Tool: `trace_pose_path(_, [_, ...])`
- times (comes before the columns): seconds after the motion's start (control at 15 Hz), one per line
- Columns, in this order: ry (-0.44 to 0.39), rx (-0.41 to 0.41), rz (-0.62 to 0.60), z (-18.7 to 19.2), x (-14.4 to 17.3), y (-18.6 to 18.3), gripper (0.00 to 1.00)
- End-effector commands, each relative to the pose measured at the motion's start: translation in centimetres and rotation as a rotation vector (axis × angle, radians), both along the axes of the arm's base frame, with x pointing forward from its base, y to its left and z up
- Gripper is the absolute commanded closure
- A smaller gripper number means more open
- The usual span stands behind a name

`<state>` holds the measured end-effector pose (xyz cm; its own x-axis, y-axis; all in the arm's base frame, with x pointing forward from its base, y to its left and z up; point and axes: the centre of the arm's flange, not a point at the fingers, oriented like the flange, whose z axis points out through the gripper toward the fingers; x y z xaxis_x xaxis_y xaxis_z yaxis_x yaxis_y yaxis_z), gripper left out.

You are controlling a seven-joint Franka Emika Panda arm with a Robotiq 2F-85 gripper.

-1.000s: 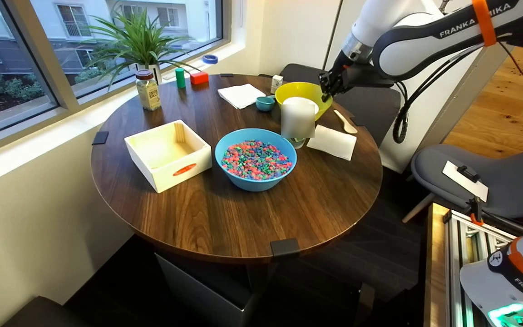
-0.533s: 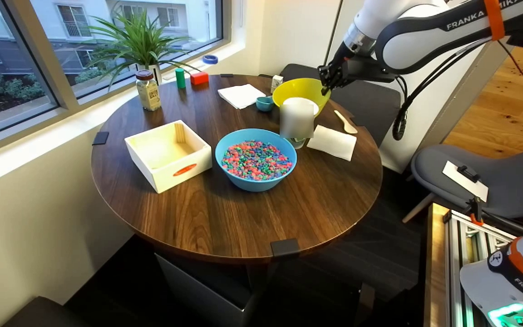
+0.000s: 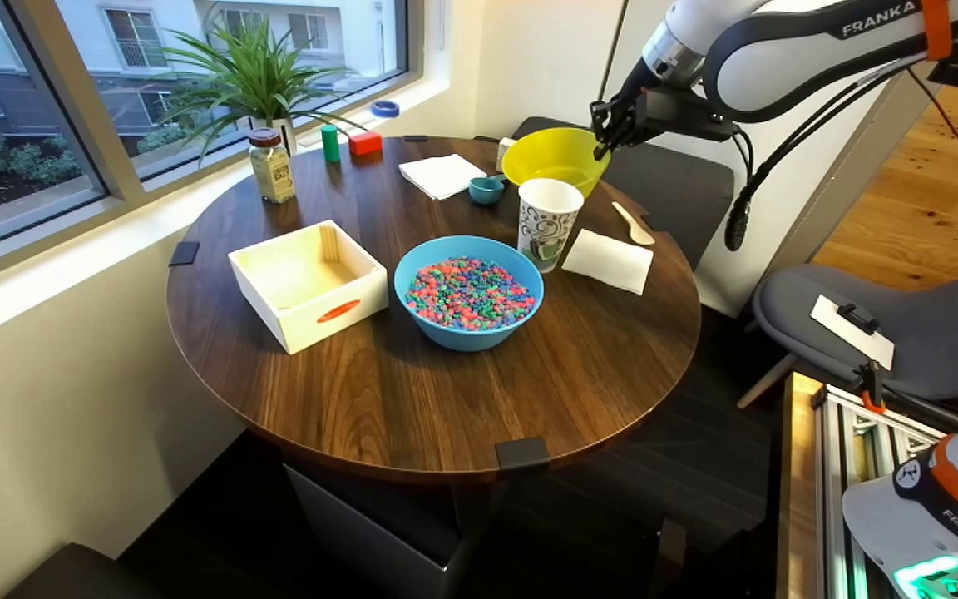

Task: Put the yellow bowl on top of the paper cup

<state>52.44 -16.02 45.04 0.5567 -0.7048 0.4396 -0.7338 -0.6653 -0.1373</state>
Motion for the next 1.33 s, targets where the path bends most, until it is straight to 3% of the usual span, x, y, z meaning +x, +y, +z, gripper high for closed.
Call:
trace_pose_path(0.0, [-0.075, 0.026, -0.027, 1.2, -1.7, 0.2, 0.99])
trace_pose_path(0.6, [-0.284, 0.080, 0.002, 6.7, -3.2, 2.5, 0.99])
trace_pose_path(1.27, [-0.321, 0.280, 0.071, 8.6, -4.8, 7.0, 0.99])
